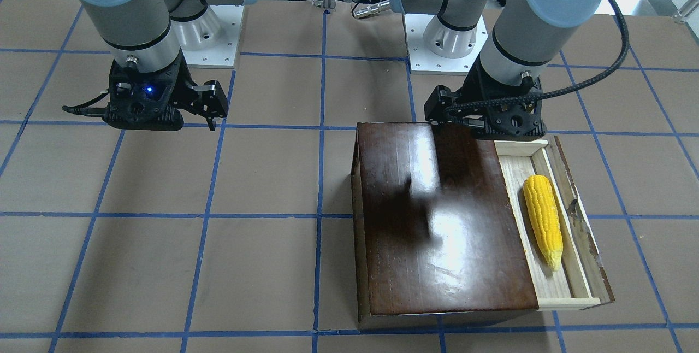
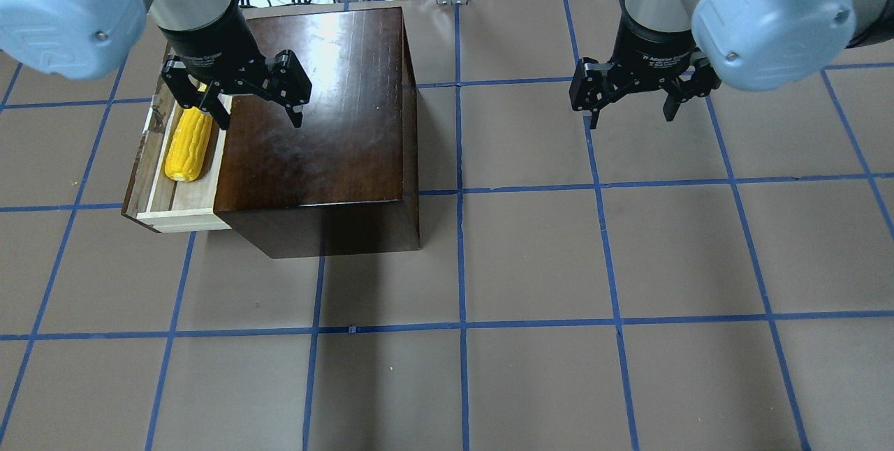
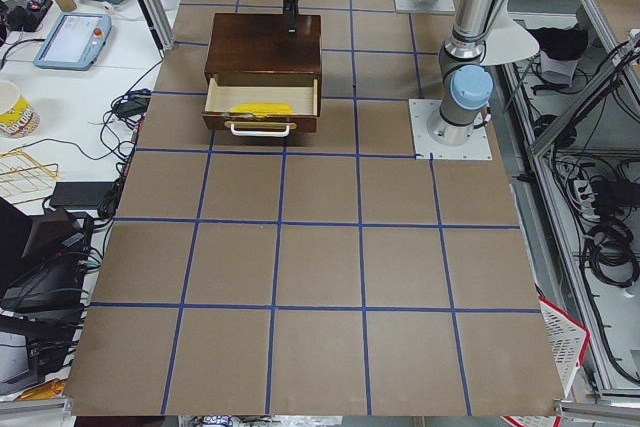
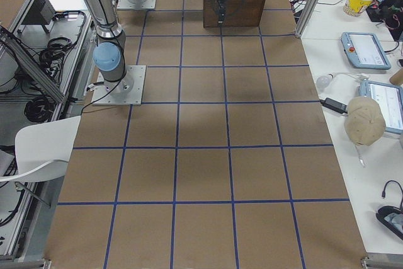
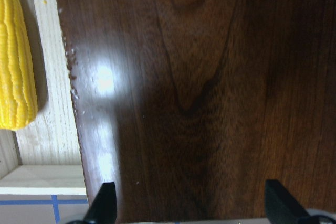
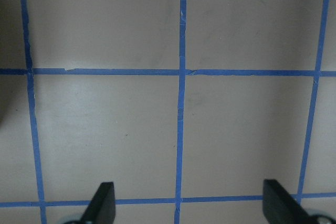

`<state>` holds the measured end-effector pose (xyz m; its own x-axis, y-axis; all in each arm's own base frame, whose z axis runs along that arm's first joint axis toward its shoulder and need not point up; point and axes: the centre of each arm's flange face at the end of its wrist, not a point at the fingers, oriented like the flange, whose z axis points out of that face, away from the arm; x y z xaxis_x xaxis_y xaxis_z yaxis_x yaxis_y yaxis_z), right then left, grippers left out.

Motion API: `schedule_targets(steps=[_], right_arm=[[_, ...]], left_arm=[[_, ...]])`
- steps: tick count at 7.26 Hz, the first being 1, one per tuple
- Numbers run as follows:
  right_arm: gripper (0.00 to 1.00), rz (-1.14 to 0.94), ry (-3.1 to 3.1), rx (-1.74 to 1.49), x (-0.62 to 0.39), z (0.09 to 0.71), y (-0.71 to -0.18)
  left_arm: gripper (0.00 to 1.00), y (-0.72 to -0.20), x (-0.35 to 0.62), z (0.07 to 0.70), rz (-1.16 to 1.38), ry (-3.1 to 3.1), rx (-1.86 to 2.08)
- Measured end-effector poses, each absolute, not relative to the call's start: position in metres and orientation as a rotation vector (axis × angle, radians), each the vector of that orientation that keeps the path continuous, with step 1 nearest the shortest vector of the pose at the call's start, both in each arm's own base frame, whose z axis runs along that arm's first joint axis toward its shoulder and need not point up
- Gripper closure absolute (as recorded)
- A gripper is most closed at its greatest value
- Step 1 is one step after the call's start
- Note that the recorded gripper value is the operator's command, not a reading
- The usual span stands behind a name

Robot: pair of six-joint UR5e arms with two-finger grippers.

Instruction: Open drawer and put corn inside

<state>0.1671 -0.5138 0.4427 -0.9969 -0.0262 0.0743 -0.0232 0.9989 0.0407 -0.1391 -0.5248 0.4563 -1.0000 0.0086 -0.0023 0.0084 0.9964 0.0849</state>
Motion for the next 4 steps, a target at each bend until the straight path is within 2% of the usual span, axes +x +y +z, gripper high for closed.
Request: schedule_targets(steps=[4], right_arm=[[0.0,-0.062,-3.066,0.038,0.167,0.4427,-0.5137]], left_arm=[[0.0,-0.5134,-0.132,0.4609,0.12,3.141,-0.009]])
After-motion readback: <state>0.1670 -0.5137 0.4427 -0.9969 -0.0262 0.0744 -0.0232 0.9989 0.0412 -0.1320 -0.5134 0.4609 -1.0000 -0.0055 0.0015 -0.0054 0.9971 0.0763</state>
